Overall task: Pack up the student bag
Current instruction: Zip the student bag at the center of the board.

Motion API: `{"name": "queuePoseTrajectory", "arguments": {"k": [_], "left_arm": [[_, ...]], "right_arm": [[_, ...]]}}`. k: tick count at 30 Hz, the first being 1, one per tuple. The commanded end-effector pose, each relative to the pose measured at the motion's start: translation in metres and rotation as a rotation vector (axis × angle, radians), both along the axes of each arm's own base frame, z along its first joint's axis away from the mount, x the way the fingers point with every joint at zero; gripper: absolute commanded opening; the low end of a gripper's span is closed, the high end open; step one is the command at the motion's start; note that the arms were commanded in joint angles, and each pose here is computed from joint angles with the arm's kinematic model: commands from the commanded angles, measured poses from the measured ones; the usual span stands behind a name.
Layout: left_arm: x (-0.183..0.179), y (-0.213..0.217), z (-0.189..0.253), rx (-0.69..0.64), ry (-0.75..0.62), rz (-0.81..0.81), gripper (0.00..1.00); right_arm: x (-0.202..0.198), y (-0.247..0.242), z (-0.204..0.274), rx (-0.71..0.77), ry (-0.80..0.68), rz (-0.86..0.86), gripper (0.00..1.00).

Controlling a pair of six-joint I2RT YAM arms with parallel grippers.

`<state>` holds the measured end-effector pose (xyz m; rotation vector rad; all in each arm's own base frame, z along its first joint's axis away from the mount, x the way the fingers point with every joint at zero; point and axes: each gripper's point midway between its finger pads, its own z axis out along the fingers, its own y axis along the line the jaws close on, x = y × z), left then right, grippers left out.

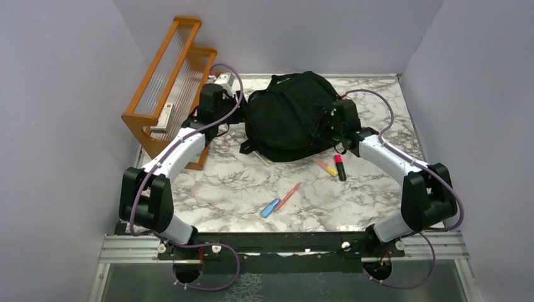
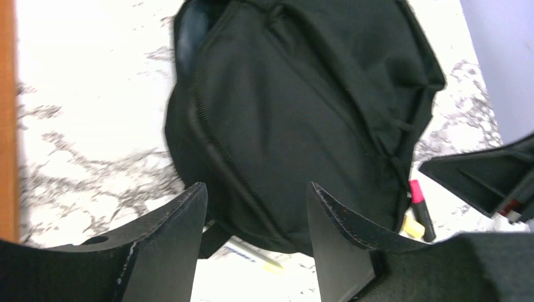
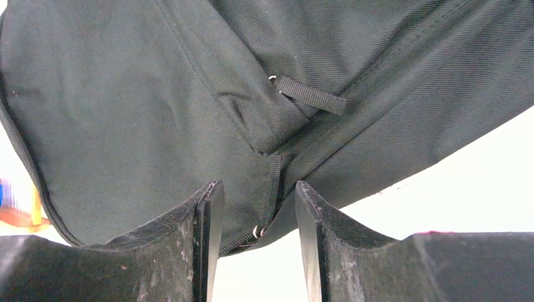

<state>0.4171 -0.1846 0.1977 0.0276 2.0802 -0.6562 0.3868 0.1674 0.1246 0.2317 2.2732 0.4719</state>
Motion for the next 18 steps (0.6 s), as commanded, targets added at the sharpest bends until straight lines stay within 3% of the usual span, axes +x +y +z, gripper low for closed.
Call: {"name": "queuePoseTrajectory", "arguments": {"k": [1,9,18], "left_arm": [[-0.007,-0.038,0.042,0.037,-0.111,-0.109,0.62],[-0.037,-0.14,0.058,0.005,-0.183,-0.364,0.7],[-0.031,-0.216,-0.006,0.025,-0.054,-0.508,0.69]], "right_arm": [[0.01,-0.014,0.029,0.014,-0.062,-0.094,0.51],[-0.009,-0.055,0.02,0.07,-0.004,-0.203,0.59],[-0.013,-0.078,-0.005,0.208,0.086,-0.223,0.64]]}}
